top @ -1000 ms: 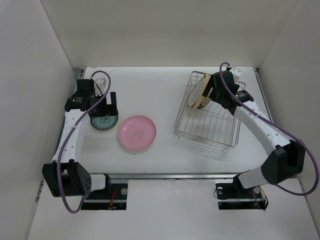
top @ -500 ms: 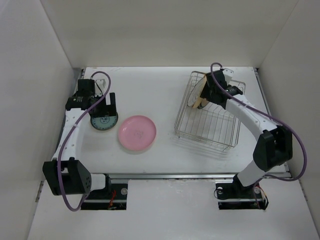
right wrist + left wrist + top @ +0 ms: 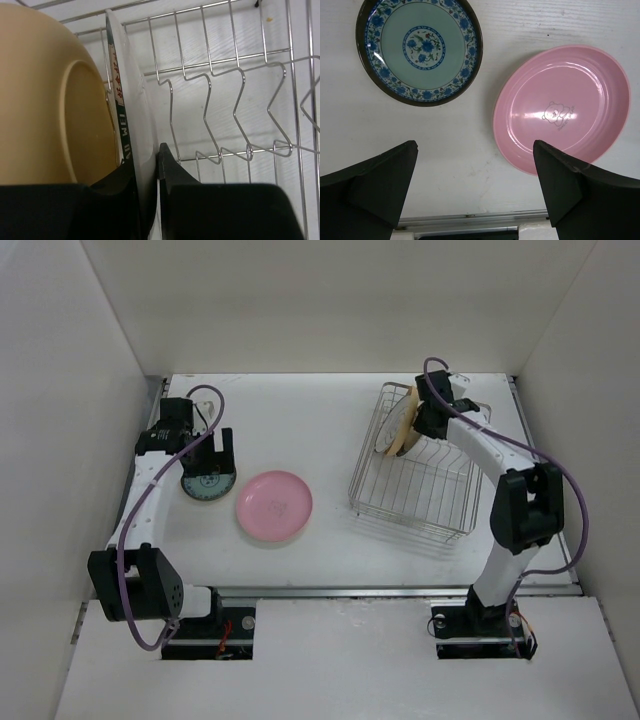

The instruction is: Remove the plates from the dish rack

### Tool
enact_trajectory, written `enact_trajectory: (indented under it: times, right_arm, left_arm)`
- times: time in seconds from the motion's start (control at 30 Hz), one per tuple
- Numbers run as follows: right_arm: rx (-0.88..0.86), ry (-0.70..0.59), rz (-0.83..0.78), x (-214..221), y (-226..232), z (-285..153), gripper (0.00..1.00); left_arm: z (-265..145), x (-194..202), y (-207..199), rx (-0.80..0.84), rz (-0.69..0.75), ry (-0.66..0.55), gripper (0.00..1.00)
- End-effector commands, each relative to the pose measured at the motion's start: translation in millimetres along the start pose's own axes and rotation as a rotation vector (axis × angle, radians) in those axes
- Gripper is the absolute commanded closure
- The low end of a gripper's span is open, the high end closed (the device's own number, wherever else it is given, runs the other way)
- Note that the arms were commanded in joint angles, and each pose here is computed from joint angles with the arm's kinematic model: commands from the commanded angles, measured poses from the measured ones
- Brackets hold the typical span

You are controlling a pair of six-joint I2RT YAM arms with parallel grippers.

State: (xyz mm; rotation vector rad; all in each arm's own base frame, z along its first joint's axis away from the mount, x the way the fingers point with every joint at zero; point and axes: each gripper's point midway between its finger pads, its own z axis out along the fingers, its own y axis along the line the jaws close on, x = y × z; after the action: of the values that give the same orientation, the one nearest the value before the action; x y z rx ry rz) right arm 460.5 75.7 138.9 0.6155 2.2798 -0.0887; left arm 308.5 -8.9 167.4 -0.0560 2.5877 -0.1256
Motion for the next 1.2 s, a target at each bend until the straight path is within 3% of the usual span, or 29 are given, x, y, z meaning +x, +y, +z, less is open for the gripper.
enact_trajectory:
  times: [0.0,0.07,0.33,0.5,0.6,0.67,0.73,0.77,0.8,0.93,1.17]
  right_arm:
    - [-0.046,-0.098,0.050,-37.9,6.6,-28.9,0.89]
    - [-0.034,-0.143,0.066,-50.7,-3.1,-48.3,1.00]
    - [0.115,-0.380,0.097,-115.9,-65.9,-144.1,1.00]
    - [0.074,-0.503,0.134,-138.0,-77.8,-216.2,1.00]
    - [-0.167,-0.455,0.052,-109.2,-31.5,-224.5,1.00]
    - [-0.427,-0.490,-0.018,-103.3,13.7,-246.2,1.00]
    - [-0.827,-0.371,-0.174,-49.2,87.7,-265.6,1.00]
    - [-0.827,-0.373,-0.184,-46.7,93.0,-257.3,1.00]
    - [-0.950,-0.314,-0.239,-23.8,116.6,-269.7,1.00]
    - [-1.148,-0.145,-0.423,45.0,181.7,-268.9,1.00]
    - [-1.406,-0.021,-0.565,107.8,227.4,-292.8,1.00]
  left_arm:
    - [-12.9,-3.6,0.0,-0.002,0.008,-0.030,0.00]
    - [-18.0,-5.2,-0.5,-0.002,0.010,-0.048,0.00]
    - [-21.1,-5.9,-7.5,0.038,0.021,-0.058,0.00]
    - [-24.1,-6.3,-13.9,0.078,0.043,-0.066,0.00]
    - [-29.1,-0.4,-26.3,0.153,0.068,-0.053,0.00]
    - [-32.0,0.3,-41.3,0.249,0.109,-0.056,0.00]
    - [-37.6,8.3,-57.3,0.356,0.151,-0.036,0.00]
    - [-37.8,10.4,-56.8,0.357,0.162,-0.029,0.00]
    - [-40.3,10.7,-63.7,0.401,0.171,-0.033,0.00]
    - [-47.3,18.3,-71.7,0.459,0.197,-0.019,0.00]
    - [-53.8,24.1,-82.5,0.540,0.233,-0.012,0.00]
